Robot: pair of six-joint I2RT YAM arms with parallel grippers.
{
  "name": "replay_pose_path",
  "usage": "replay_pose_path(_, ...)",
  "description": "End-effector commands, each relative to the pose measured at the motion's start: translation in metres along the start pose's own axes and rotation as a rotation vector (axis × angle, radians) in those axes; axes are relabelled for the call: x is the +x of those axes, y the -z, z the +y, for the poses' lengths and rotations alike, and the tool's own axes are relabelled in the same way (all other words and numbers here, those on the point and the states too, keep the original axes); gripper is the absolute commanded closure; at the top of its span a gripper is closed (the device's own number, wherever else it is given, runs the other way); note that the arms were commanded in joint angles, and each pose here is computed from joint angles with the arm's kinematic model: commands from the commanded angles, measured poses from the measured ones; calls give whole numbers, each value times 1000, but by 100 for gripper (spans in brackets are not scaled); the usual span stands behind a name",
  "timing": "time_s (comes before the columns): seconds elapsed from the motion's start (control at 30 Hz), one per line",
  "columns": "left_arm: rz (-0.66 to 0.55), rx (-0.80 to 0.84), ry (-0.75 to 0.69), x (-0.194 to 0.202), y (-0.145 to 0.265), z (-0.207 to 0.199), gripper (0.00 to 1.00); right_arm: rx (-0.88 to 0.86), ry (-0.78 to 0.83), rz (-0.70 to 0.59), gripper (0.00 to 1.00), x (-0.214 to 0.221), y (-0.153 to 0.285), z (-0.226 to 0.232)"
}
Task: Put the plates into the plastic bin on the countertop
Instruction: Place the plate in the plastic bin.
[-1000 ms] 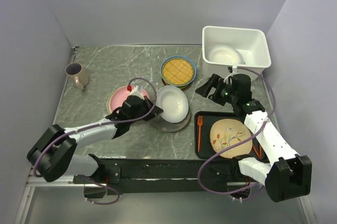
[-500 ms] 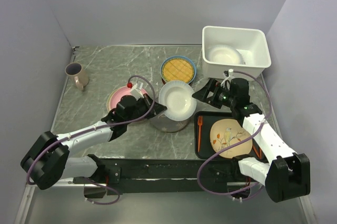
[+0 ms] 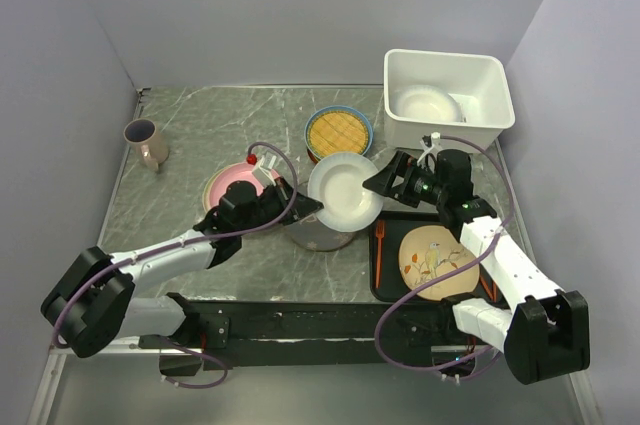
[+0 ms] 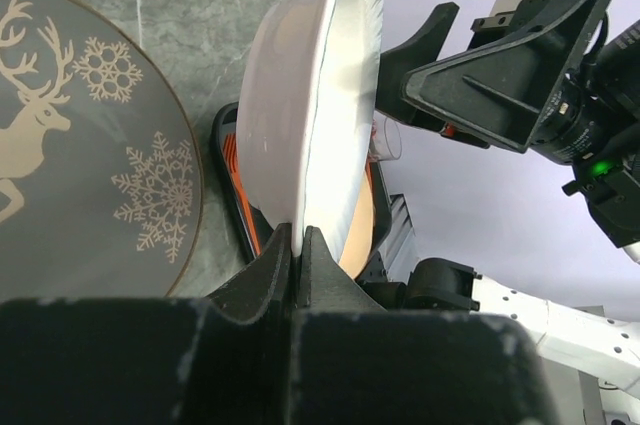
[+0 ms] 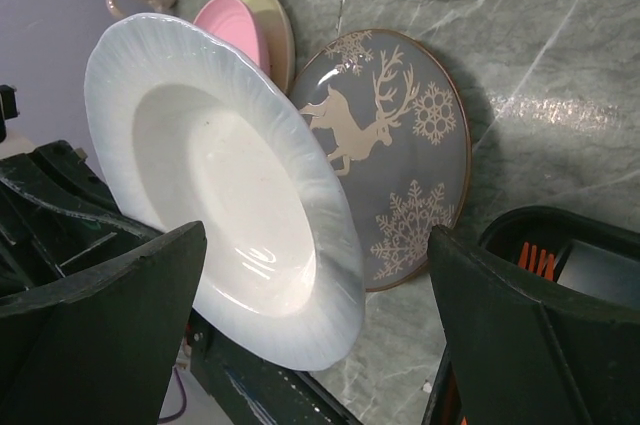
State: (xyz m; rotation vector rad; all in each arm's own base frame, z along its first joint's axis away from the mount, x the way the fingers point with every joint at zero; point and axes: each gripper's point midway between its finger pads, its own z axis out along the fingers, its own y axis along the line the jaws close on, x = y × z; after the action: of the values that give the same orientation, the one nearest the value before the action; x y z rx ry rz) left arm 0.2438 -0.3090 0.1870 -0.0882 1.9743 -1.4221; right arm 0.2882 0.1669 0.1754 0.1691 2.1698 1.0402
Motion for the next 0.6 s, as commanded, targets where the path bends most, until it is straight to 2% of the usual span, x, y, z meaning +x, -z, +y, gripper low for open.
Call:
replay_pose_path(0.0,-91,195,-60,-27,11,-56,99,-46,43,-20,2,-3,3,11)
replay_pose_path(0.2,-80,230,-51,-24,13,-61,99,-145,23,20,5,7,-3,19)
replay_pose_path(0.3,-72,237,-45,-23,13,-62,99,-188,30,26,14,9,-3,26)
replay_pose_path(0.4,-68,233,-44,-22,11,-61,99,-227,42,16,35,8,1,33)
replay_pose_path(0.43,-64,225,-44,-21,11,-58,99,-236,48,10,46,7,2,36)
replay_pose_path(0.53,-66,207,-45,-21,9,-54,99,-238,58,15,70,7,4,37)
replay_pose_path(0.57,-66,206,-52,-22,9,-55,99,-237,59,18,74,8,4,36)
